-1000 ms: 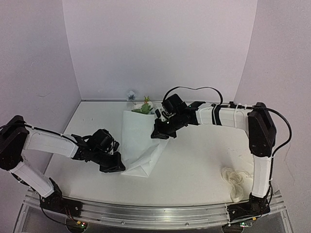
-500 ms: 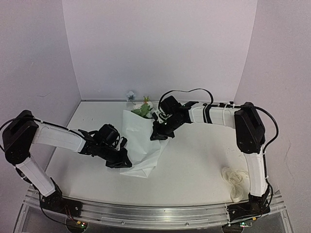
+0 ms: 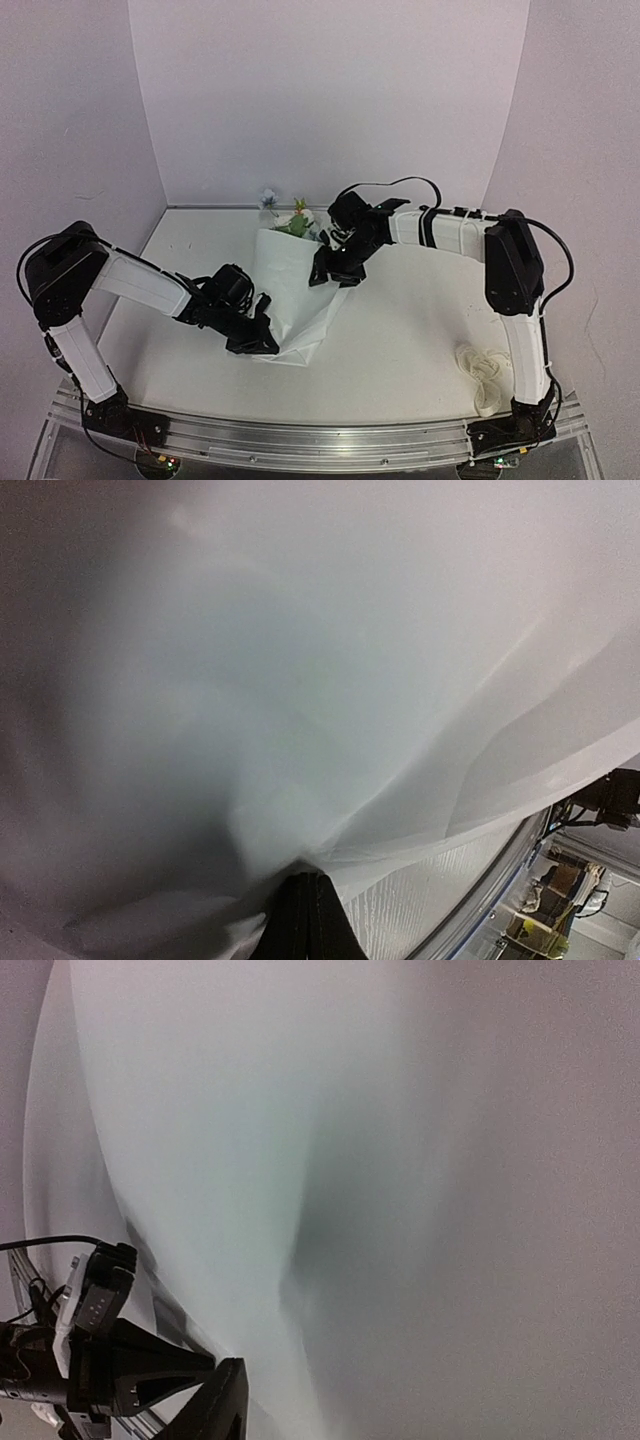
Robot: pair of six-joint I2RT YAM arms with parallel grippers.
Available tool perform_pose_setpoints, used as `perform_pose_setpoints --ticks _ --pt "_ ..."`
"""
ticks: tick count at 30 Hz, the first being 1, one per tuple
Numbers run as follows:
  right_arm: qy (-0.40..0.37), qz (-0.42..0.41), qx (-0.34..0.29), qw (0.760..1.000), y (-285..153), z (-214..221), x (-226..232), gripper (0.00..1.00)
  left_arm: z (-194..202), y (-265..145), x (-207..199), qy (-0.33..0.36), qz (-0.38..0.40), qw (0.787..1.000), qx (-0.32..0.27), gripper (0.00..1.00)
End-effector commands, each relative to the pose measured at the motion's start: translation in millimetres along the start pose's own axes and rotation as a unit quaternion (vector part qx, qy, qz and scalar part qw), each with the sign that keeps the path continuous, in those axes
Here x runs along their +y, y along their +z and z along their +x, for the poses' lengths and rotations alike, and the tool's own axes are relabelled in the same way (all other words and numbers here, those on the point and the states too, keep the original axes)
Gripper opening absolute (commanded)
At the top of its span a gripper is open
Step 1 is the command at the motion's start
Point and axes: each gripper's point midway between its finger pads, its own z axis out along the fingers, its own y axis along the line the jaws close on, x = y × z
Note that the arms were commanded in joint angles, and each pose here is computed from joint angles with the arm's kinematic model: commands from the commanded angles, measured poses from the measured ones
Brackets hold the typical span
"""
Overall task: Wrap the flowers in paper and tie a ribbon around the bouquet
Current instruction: Press the fold line on the 2/3-folded wrapping paper.
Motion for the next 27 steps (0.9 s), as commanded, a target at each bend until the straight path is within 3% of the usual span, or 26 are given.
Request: perform_pose_setpoints --ticks 1,4,9,18,27 --pt "0.016 0.045 -0.021 0.999 -56.0 15.0 -3.2 0.61 -2.2 3.3 -2.0 -0.014 0.011 1.000 -0.003 0.02" --pt "0.022 0.072 -0.031 0.997 -75.6 37.0 -8.0 0.63 -0.8 2.2 0.6 -0.017 0.007 1.000 -0.005 0.02" --pt "0.026 0.057 -0.027 0.998 -81.0 68.3 20.0 0.52 -1.0 -5.6 -2.8 -0.016 0.012 1.000 -0.015 0.02" --pt "0.034 -0.017 -0.003 0.999 -37.2 84.1 77.7 0.36 -5.1 -35.4 -10.4 0.003 0.007 0.998 -0.058 0.06" --pt "0.058 -0.043 0.018 0.997 -1.4 89.9 96.6 0.33 12.0 -27.8 22.0 -0.004 -0.039 0.999 -0.034 0.05"
